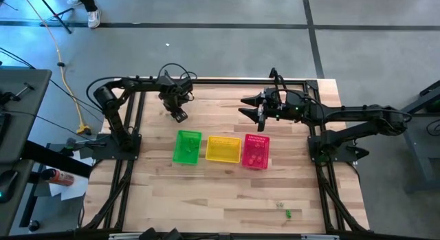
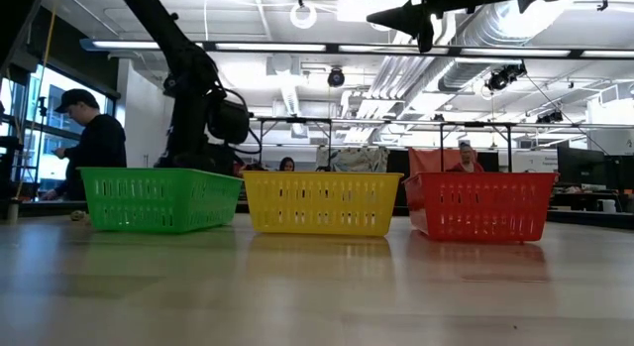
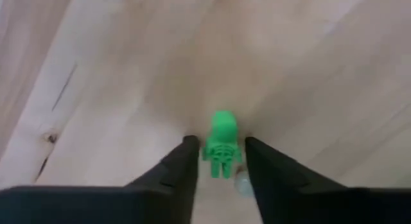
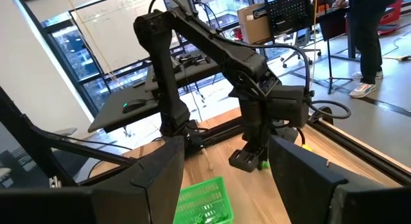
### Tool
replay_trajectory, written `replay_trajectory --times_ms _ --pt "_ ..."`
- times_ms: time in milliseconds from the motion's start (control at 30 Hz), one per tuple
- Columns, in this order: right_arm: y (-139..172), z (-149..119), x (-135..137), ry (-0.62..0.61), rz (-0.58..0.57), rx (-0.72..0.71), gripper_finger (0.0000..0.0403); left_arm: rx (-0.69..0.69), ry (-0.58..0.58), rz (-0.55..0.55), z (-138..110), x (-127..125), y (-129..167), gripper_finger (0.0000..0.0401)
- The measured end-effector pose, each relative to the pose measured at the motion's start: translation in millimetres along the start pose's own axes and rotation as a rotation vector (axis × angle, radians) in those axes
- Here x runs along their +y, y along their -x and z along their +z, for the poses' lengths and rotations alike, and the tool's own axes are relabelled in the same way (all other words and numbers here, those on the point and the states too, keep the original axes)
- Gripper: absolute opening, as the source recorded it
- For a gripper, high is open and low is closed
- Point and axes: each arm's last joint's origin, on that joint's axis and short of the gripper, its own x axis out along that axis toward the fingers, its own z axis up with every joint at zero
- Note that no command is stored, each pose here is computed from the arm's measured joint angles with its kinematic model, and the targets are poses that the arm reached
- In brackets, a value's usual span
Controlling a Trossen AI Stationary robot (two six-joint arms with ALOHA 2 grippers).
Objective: Sort Halloween decoration
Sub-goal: Put the green skeleton toy into the green basket
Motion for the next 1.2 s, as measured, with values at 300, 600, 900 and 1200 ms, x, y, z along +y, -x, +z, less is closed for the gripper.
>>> replay_trajectory --times_ms 300,600,900,1200 --pt "0.0 0.0 0.0 0.000 0.000 0.000 0.0220 -0.015 -0.045 0.010 -1.5 -4.8 5.6 0.0011" --pt "0.0 0.0 0.0 0.000 0.000 0.000 0.0220 -0.219 -0.055 0.024 -15.5 0.6 62.4 0.0010" --pt "0.0 2.8 0.9 0.032 0.008 -0.029 0.0220 -0.759 -0.108 -0.098 -50.8 -7.4 152.6 0.0009" --pt "2.0 18.4 6.4 0.067 0.070 -0.190 0.0220 -1.351 -0.225 -0.311 -94.3 -39.2 232.3 0.0008"
